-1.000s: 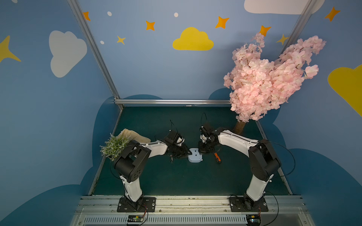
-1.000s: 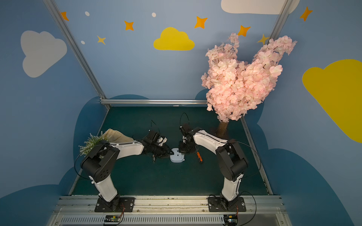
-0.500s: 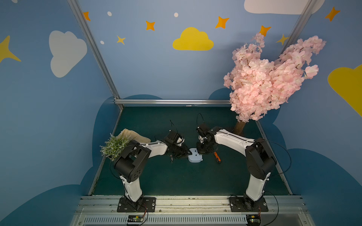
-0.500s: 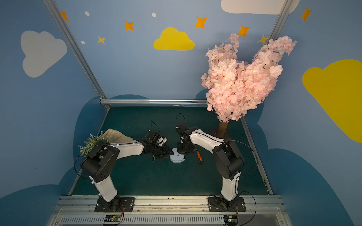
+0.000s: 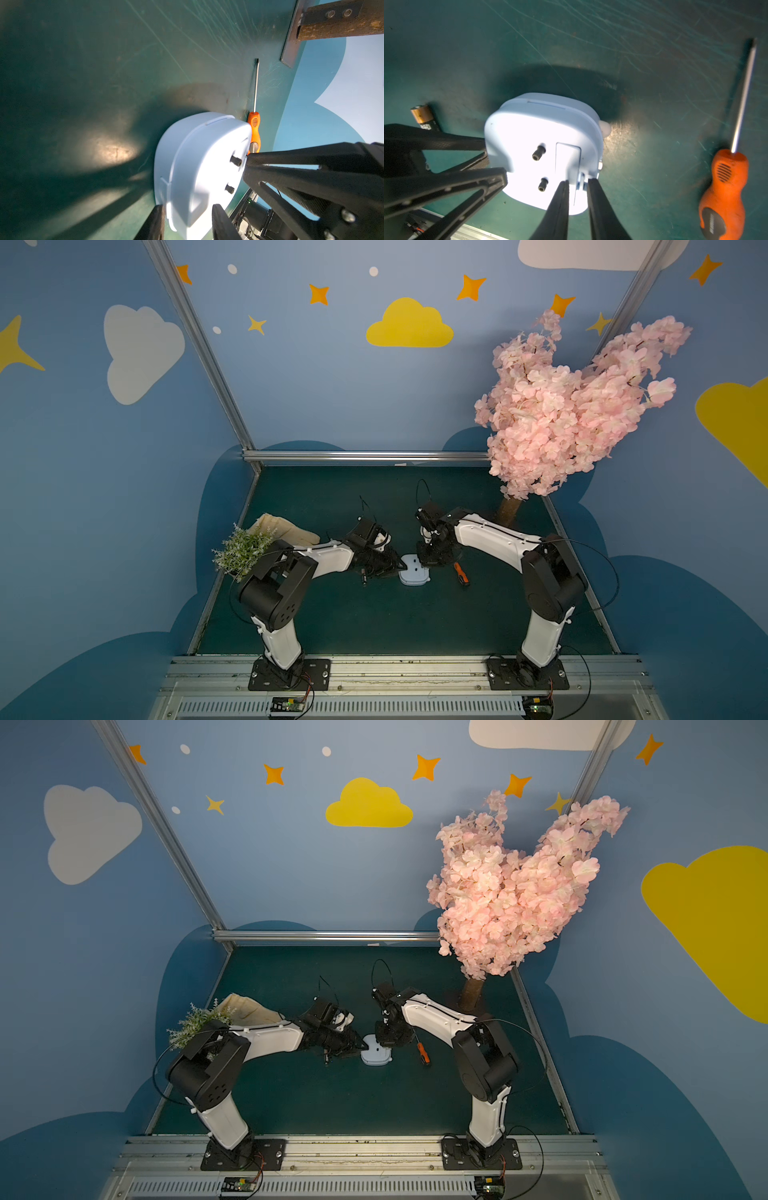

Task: Remove the battery from the alarm
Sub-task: Install the cover on the alarm, then adjust the alarm at the center of the board.

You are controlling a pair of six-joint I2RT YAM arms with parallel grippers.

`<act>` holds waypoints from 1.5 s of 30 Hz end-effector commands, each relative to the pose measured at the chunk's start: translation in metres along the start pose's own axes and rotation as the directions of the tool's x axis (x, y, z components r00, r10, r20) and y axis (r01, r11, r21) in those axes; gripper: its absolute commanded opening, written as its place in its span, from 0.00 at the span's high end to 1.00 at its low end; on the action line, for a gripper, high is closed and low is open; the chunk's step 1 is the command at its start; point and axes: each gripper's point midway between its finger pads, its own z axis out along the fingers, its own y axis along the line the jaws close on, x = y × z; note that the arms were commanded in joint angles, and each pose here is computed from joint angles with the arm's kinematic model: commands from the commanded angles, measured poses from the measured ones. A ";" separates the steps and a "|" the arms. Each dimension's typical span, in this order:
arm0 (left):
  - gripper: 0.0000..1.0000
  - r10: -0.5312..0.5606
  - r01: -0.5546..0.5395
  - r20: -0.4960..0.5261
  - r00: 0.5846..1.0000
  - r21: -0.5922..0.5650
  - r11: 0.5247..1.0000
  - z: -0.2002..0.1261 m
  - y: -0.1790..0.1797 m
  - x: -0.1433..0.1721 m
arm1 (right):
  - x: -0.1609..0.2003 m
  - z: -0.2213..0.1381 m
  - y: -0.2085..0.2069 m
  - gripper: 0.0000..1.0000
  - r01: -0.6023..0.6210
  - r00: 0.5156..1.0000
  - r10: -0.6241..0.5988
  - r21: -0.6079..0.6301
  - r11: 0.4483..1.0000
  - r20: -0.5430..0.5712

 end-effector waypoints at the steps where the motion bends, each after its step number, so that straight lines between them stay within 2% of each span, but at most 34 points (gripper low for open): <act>1: 0.60 0.018 -0.019 0.003 1.000 0.020 1.000 -0.006 -0.007 0.002 | -0.004 -0.018 0.004 0.76 0.015 0.999 -0.014 -0.017 1.000 0.029; 9: 0.60 0.017 -0.017 0.006 1.000 0.020 1.000 -0.008 -0.006 0.002 | -0.002 -0.004 -0.008 0.77 0.000 1.000 0.000 0.022 1.000 0.005; 18: 0.60 0.016 -0.017 0.010 1.000 0.021 1.000 -0.009 -0.007 0.002 | 0.012 0.023 -0.032 0.79 0.008 0.999 -0.002 0.141 0.990 -0.045; 21: 0.59 0.019 -0.019 0.011 1.000 0.024 1.000 -0.010 -0.009 0.002 | 0.014 0.026 -0.032 0.79 0.011 0.999 -0.003 0.143 0.990 -0.053; 27: 0.59 0.028 -0.029 0.026 0.999 0.034 0.999 -0.018 -0.017 -0.001 | 0.005 0.001 -0.016 0.79 0.028 1.000 -0.029 0.086 0.996 0.008; 34: 0.55 0.060 -0.065 0.088 0.994 0.052 0.997 -0.043 -0.039 -0.023 | -0.002 -0.038 0.001 0.76 0.073 0.992 -0.072 -0.012 0.997 0.108; 35: 0.53 0.064 -0.070 0.095 0.993 0.054 0.996 -0.046 -0.042 -0.027 | -0.001 -0.041 0.003 0.73 0.098 0.988 -0.092 -0.038 0.994 0.125; 39: 0.46 0.083 -0.088 0.085 0.993 0.062 0.994 -0.045 -0.051 -0.043 | 0.015 -0.040 0.008 0.46 0.213 0.963 -0.188 -0.114 0.970 0.195; 41: 0.43 0.088 -0.094 0.068 0.994 0.076 0.993 -0.038 -0.056 -0.050 | 0.020 -0.039 0.006 0.36 0.251 0.949 -0.221 -0.117 0.961 0.225; 45: 0.40 0.097 -0.101 0.038 0.995 0.114 0.988 -0.020 -0.063 -0.069 | 0.034 -0.037 0.013 0.32 0.376 0.906 -0.336 -0.125 0.918 0.257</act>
